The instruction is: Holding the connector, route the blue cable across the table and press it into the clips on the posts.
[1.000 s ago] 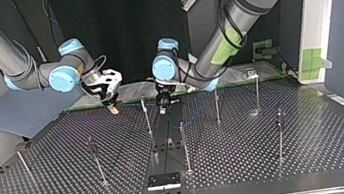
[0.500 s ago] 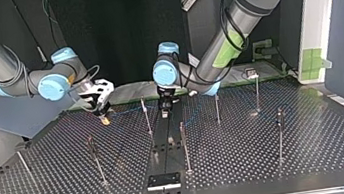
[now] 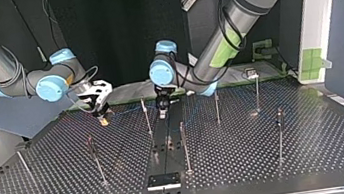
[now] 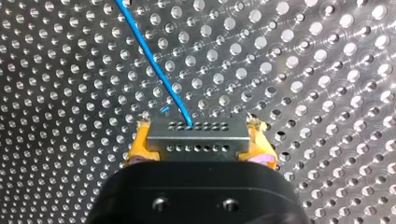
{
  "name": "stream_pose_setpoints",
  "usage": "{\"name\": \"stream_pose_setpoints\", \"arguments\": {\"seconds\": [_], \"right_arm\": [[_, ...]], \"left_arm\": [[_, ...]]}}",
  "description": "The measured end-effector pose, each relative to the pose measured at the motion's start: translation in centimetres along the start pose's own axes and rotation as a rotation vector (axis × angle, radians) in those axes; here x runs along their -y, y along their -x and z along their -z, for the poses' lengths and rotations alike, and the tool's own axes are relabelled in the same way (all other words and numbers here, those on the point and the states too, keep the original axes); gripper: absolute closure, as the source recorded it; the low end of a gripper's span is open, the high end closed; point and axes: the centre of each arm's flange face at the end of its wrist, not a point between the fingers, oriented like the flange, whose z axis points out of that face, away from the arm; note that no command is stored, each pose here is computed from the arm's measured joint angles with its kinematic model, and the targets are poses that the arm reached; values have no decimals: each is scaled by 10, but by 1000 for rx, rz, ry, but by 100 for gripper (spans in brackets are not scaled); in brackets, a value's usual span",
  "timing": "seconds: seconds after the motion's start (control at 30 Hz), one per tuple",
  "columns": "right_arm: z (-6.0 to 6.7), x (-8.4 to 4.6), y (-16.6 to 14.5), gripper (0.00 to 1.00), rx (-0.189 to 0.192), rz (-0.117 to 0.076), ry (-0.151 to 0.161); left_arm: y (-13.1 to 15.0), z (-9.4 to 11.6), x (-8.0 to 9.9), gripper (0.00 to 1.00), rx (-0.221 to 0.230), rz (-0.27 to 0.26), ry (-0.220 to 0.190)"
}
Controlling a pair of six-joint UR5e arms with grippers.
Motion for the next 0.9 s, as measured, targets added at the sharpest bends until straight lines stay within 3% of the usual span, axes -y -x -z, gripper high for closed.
{"name": "stream_pose_setpoints", "arguments": {"seconds": [0.17, 0.4, 0.67, 0.9], "right_arm": [[-2, -4, 5, 100, 6, -4, 7], [-8, -21, 23, 100, 34, -9, 27], [-8, -26, 24, 100, 36, -6, 30], [-8, -28, 23, 100, 37, -4, 26]], "left_arm": [[-5, 6, 2, 0, -41, -45, 2], [-4, 18, 7, 0, -94, -75, 11], [19, 39, 30, 0, -70, -81, 35], [20, 55, 41, 0, -68, -88, 51]]}}
